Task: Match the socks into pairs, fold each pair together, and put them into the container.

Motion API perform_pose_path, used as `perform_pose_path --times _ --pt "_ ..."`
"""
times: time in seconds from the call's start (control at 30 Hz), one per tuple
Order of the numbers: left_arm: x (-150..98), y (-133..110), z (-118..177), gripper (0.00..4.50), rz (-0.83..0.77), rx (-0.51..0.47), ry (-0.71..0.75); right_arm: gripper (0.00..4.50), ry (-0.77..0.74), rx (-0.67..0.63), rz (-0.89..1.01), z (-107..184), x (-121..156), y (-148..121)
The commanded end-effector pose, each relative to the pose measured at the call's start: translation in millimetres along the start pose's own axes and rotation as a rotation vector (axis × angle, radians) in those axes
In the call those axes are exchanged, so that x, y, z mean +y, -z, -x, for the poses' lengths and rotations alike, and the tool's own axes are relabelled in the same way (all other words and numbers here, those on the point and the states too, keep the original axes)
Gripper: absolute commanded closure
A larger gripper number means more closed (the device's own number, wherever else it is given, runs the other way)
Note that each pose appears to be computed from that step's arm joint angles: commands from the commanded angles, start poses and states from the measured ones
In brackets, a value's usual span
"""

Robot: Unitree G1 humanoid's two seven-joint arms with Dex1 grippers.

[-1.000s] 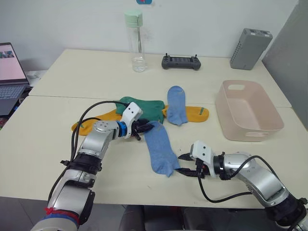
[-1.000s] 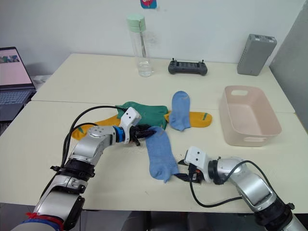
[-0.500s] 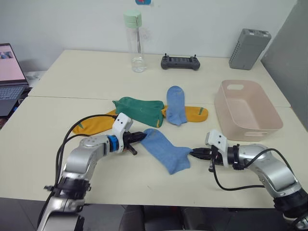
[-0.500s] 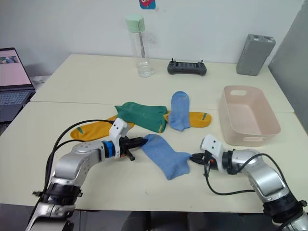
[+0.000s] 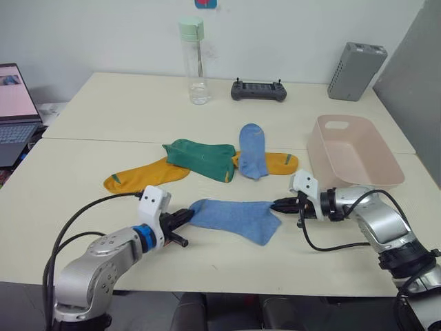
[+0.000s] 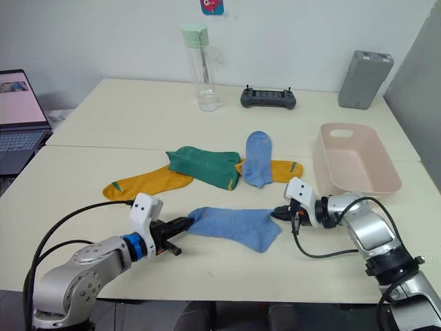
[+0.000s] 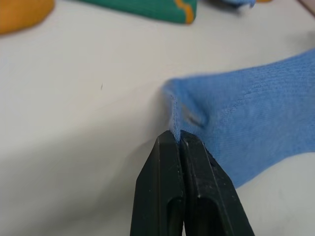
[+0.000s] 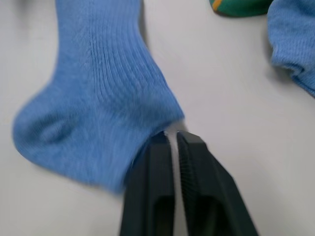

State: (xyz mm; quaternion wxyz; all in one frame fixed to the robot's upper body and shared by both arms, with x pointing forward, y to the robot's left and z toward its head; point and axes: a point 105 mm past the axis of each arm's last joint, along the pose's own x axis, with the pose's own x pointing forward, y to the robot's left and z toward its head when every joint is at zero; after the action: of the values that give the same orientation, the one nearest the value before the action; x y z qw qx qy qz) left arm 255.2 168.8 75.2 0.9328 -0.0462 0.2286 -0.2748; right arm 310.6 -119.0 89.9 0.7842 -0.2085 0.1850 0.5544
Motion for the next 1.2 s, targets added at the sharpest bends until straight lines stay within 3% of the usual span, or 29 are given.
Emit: perform_pose_path --times 0.03,0.23,0.33,0.47,0.63,0.77,1.03,1.2 --pt "-6.3 -14.3 4.8 3.89 -0.020 -0.075 0.022 2.79 0.060 -0.053 0.029 11.1 -11.1 -15.9" --pt "13.0 -34.6 14.5 2.02 -0.081 -0.145 -0.011 0.62 0.104 -0.197 -0.137 34.7 0.7 -27.6" --pt "15.6 -43.6 16.7 1.09 -0.125 -0.144 0.056 0.59 0.065 -0.196 -0.203 29.2 27.1 -22.6" --pt "23.2 -37.4 1.8 1.09 -0.203 -0.064 0.088 0.59 0.098 -0.142 -0.235 10.9 43.5 -6.8" --pt "27.5 -22.3 -6.7 1.09 -0.235 0.010 0.093 0.59 0.140 -0.103 -0.197 -0.8 45.1 0.3" --pt "23.4 -17.8 -1.3 1.95 -0.223 0.017 0.111 1.46 0.131 -0.134 -0.219 -0.6 49.0 -4.5" --pt "10.0 -13.8 1.3 4.38 -0.176 -0.006 0.140 4.38 0.111 -0.161 -0.252 6.7 51.5 -7.0" --pt "-4.7 -9.0 2.5 4.45 -0.120 -0.007 0.162 4.45 0.082 -0.147 -0.257 16.7 62.0 -6.3"
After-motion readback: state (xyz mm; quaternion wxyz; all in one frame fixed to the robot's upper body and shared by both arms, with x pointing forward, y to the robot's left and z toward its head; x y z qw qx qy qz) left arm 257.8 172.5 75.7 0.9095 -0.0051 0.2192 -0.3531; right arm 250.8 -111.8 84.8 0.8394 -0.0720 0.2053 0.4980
